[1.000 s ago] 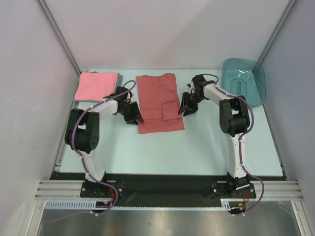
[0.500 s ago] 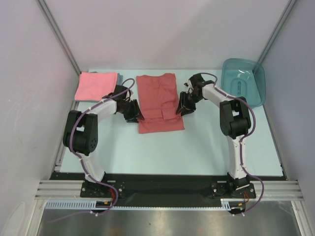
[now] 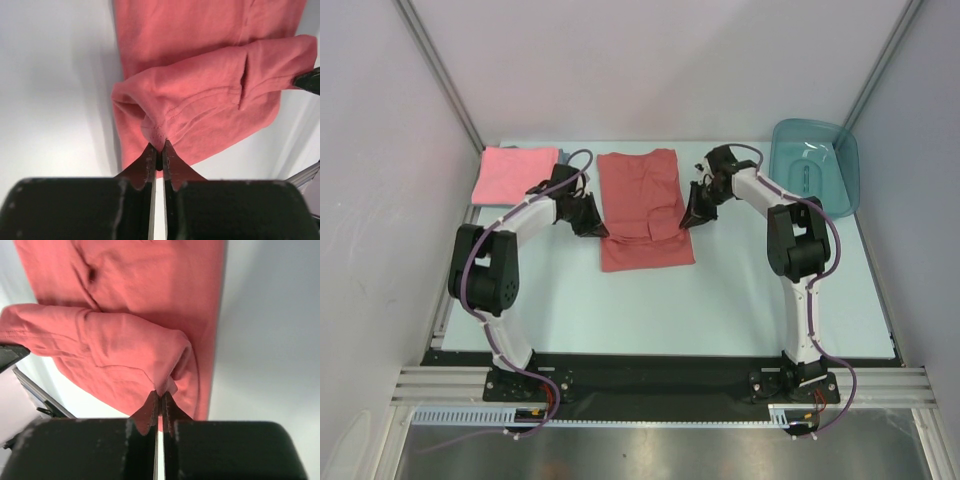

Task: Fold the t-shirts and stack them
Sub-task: Fold the tshirt

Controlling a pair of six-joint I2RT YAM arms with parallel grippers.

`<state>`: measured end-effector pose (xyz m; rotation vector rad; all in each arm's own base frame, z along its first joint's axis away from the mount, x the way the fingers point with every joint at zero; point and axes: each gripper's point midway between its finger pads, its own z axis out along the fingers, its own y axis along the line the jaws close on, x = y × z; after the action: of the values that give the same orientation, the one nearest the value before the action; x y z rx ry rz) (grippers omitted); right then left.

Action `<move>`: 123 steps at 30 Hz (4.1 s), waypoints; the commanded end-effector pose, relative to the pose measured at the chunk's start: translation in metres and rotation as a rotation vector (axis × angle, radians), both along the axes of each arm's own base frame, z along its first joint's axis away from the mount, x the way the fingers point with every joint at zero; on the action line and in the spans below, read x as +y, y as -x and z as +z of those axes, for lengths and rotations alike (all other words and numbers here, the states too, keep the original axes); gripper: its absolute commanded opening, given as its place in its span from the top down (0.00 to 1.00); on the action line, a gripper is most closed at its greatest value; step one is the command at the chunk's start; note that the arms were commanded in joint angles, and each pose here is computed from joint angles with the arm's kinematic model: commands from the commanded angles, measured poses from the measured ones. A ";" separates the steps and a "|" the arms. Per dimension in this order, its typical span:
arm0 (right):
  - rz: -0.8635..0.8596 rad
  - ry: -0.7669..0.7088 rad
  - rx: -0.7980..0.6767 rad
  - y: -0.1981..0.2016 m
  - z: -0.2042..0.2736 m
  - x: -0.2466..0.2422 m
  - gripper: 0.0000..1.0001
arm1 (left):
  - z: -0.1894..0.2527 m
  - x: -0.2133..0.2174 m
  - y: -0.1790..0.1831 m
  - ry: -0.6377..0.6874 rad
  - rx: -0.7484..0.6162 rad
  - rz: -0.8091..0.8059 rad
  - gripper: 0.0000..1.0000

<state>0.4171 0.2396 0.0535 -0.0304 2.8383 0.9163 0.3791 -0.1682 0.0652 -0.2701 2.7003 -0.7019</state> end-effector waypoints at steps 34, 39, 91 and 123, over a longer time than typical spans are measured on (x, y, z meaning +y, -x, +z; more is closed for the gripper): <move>-0.034 -0.004 -0.122 -0.015 0.053 -0.018 0.47 | 0.049 0.018 -0.001 0.054 -0.130 0.047 0.35; 0.022 0.057 -0.088 0.017 0.031 -0.021 0.54 | 0.025 -0.009 0.040 0.113 -0.089 -0.015 0.41; 0.054 0.115 -0.010 0.065 -0.009 -0.017 0.73 | -0.001 0.023 0.058 0.037 -0.039 0.040 0.44; 0.051 0.094 0.053 0.078 -0.020 -0.022 0.69 | -0.049 0.006 0.089 0.128 0.123 0.014 0.79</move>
<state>0.3387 0.2175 0.0300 -0.0792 2.9562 0.7842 0.2895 -0.1588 0.0167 -0.4027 2.7795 -0.8561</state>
